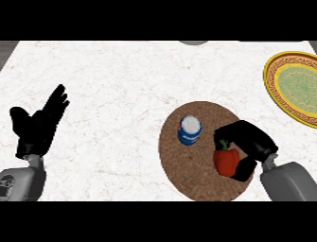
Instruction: Pick the bell pepper from the placemat and place it in the plate
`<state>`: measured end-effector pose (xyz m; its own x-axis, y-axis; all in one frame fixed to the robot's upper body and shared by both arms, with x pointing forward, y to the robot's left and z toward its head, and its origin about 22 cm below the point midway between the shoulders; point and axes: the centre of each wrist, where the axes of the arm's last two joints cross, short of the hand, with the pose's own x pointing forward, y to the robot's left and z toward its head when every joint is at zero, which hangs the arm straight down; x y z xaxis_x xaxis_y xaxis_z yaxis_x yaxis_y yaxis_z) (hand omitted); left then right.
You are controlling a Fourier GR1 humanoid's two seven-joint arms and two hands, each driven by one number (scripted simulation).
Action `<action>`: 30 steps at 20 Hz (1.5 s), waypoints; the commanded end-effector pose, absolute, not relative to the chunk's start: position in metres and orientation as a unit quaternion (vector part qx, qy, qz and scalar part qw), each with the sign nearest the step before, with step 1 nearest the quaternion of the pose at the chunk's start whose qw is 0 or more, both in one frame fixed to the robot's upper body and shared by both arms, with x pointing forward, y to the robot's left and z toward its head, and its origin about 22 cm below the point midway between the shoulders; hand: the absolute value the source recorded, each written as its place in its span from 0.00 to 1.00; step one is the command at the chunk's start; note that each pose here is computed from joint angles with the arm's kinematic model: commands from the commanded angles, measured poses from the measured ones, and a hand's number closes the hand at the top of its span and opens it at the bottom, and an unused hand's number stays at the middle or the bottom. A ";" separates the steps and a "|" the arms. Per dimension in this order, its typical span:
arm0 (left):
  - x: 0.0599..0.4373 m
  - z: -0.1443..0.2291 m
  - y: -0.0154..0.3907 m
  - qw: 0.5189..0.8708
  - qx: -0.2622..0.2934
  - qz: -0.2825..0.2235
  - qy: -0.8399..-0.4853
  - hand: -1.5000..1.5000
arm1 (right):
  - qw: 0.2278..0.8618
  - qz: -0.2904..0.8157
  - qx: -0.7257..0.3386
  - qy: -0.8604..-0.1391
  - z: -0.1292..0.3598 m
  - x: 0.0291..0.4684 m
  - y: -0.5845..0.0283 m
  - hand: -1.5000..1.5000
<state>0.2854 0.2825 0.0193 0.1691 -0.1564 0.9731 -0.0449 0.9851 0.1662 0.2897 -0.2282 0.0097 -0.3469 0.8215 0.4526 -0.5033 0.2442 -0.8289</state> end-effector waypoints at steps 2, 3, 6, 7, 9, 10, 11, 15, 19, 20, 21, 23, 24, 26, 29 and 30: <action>0.282 0.013 0.290 0.760 0.077 -0.032 -0.645 0.50 | 0.495 0.555 -0.219 -0.632 0.025 0.283 -0.235 1.00; 0.284 0.013 0.268 0.763 0.083 -0.033 -0.640 0.50 | 0.491 0.531 -0.245 -0.646 0.044 0.293 -0.237 1.00; 0.280 0.015 0.288 0.762 0.085 -0.032 -0.641 0.50 | 0.459 0.442 -0.303 -0.709 0.063 0.285 -0.251 1.00; 0.284 0.018 0.278 0.765 0.083 -0.033 -0.638 0.50 | 0.446 0.415 -0.323 -0.725 0.089 0.300 -0.258 1.00; 0.277 0.023 0.291 0.760 0.086 -0.029 -0.644 0.50 | 0.431 0.375 -0.375 -0.730 0.086 0.289 -0.263 1.00; 0.275 0.013 0.295 0.763 0.088 -0.023 -0.640 0.50 | 0.430 0.355 -0.384 -0.736 0.115 0.289 -0.267 1.00; 0.278 0.013 0.296 0.759 0.090 -0.031 -0.644 0.50 | 0.432 0.335 -0.402 -0.734 0.112 0.290 -0.280 1.00; 0.289 0.014 0.292 0.760 0.090 -0.032 -0.643 0.50 | 0.470 0.284 -0.414 -0.726 0.129 0.287 -0.299 1.00; 0.274 0.006 0.297 0.758 0.079 -0.043 -0.646 0.50 | 0.508 0.244 -0.410 -0.717 0.127 0.310 -0.333 1.00; 0.277 0.026 0.290 0.759 0.074 -0.039 -0.645 0.50 | 0.519 0.231 -0.403 -0.718 0.119 0.310 -0.337 1.00; 0.298 0.025 0.281 0.762 0.075 -0.033 -0.643 0.50 | 0.533 0.227 -0.397 -0.712 0.119 0.319 -0.342 1.00; 0.289 0.015 0.287 0.755 0.075 -0.039 -0.650 0.50 | 0.533 0.221 -0.416 -0.703 0.110 0.326 -0.370 1.00; 0.288 0.029 0.274 0.759 0.076 -0.041 -0.645 0.50 | 0.542 0.218 -0.417 -0.696 0.096 0.336 -0.371 1.00; 0.288 0.038 0.283 0.757 0.080 -0.043 -0.647 0.50 | 0.542 0.207 -0.431 -0.691 0.102 0.339 -0.392 1.00; 0.282 0.022 0.280 0.760 0.075 -0.042 -0.645 0.50 | 0.548 0.203 -0.442 -0.681 0.090 0.333 -0.441 1.00; 0.279 0.018 0.278 0.755 0.072 -0.043 -0.650 0.50 | 0.552 0.203 -0.443 -0.677 0.095 0.339 -0.450 1.00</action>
<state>0.2853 0.2839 0.0210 0.1602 -0.1638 0.9734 -0.0326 0.9847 0.1710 0.3369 -0.4118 0.1012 -0.0400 0.8296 0.5569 0.3621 0.5315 -0.7658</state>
